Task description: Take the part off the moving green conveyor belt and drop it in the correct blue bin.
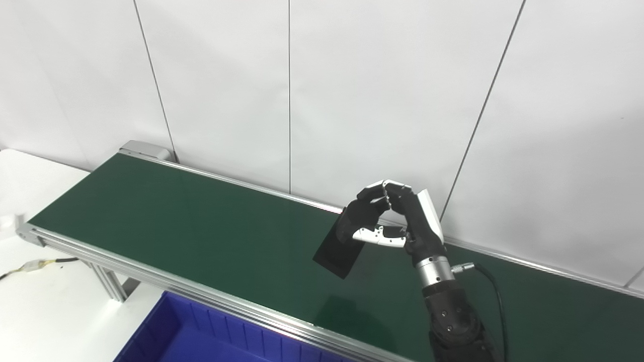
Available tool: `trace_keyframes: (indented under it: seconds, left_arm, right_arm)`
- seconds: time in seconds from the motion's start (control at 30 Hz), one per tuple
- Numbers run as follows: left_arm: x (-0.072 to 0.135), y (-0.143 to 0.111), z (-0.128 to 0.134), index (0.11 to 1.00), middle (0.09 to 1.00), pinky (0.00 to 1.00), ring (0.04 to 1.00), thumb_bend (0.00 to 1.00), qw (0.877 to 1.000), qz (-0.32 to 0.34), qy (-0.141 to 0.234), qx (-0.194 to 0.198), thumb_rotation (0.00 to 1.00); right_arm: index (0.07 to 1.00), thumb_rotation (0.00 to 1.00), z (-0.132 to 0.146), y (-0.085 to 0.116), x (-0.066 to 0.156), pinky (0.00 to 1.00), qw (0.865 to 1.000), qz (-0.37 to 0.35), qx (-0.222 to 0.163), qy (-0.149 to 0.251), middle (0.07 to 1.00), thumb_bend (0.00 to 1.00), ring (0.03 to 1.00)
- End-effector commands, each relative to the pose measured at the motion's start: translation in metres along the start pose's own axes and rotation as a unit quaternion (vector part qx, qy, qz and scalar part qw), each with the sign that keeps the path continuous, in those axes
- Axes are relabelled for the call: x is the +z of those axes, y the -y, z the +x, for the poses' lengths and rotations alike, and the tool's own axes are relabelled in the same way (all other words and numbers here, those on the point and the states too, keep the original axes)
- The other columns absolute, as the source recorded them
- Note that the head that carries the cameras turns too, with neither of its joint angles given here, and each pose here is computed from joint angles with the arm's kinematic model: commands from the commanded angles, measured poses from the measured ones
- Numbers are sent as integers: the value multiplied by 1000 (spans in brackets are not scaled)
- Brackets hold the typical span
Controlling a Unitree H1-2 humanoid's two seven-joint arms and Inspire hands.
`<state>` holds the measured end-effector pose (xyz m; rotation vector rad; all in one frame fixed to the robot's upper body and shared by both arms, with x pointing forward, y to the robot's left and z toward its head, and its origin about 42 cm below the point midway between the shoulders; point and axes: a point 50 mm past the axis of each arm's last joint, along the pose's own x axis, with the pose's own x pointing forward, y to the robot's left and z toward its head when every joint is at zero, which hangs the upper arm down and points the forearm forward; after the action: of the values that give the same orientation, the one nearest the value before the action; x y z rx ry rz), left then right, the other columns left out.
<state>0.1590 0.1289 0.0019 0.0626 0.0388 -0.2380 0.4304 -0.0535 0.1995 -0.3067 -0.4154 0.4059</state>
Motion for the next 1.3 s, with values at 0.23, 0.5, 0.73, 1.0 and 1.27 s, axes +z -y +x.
trace_keyframes:
  seconds: [0.23,0.5,0.73,1.0,1.27]
  left_arm:
    - [9,-11,-1,764,735,658,703,760,999,-30,24,4,650]
    - [10,-25,-2,780,746,673,718,748,999,-33,27,5,696]
    - [11,-42,-3,806,763,691,734,754,999,-34,31,5,749]
    - [15,-57,-5,827,776,715,748,756,998,-45,39,5,784]
    - [19,-72,-8,834,776,718,741,718,998,-43,49,9,791]
  right_arm:
    - [514,0,-11,41,43,387,997,4,-70,45,492,518,420]
    - [502,0,-40,65,57,398,992,12,-100,70,500,519,430]
    - [508,0,-66,77,69,379,989,-12,-131,70,508,517,420]
    - [511,0,-96,81,83,368,986,-30,-156,58,498,518,420]
    - [514,0,-136,82,93,371,982,-53,-176,32,488,518,420]
